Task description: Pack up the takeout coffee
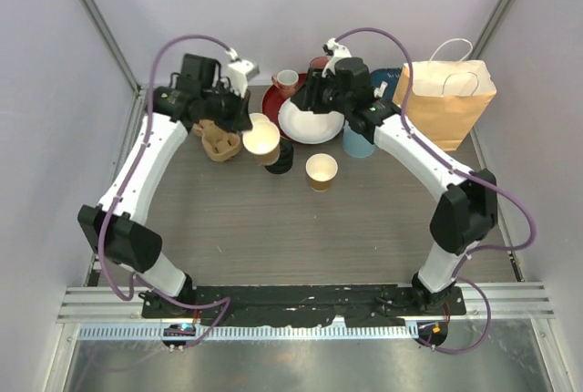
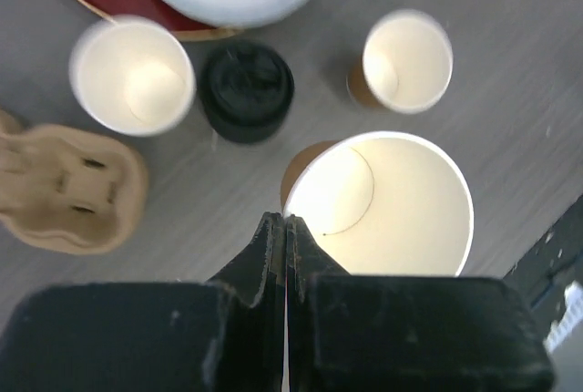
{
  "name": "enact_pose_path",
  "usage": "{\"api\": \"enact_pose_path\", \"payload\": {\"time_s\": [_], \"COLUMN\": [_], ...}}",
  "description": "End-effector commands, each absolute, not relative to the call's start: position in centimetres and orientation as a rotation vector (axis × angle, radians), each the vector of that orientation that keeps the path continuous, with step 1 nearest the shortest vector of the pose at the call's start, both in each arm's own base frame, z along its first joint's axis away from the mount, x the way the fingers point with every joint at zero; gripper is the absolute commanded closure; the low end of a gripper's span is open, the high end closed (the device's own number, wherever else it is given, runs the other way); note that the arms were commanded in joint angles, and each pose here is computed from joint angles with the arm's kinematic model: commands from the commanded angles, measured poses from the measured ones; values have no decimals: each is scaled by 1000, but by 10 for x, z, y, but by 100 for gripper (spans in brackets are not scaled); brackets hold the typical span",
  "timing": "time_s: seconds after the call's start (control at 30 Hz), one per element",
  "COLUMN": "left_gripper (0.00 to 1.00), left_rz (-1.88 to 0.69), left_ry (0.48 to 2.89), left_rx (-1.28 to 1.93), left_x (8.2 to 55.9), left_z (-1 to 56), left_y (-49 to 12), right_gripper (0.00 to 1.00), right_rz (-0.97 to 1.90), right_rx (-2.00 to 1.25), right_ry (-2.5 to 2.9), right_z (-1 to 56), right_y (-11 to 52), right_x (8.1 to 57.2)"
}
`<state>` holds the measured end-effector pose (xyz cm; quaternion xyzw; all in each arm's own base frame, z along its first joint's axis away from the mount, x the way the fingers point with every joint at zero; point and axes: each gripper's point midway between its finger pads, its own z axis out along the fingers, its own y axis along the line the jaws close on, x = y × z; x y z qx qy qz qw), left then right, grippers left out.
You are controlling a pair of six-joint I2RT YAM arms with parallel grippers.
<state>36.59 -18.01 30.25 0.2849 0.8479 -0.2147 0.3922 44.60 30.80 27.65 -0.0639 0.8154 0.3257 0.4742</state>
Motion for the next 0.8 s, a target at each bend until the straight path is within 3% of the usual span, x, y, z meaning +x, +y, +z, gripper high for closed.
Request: {"api": "enact_pose_path", "payload": {"time_s": [0.0,0.37,0.77], "left_gripper": [100,100,100], "left_rz": [-551,-548,-473], "left_ry": [2294,2366,2303], "left_rx": [856,839,866], "left_x": [345,368,387], "left_z": [237,164,138], "left_y": [-182,-191,-188], "right_gripper": [53,52,52], "right_rz": [650,628,724], "right_rx": [-171,-238,-347], "right_ry": [1986,2012,1993], "right_z": [280,271,267], "right_y": [273,264,280], "right_x": [433,414,402]}}
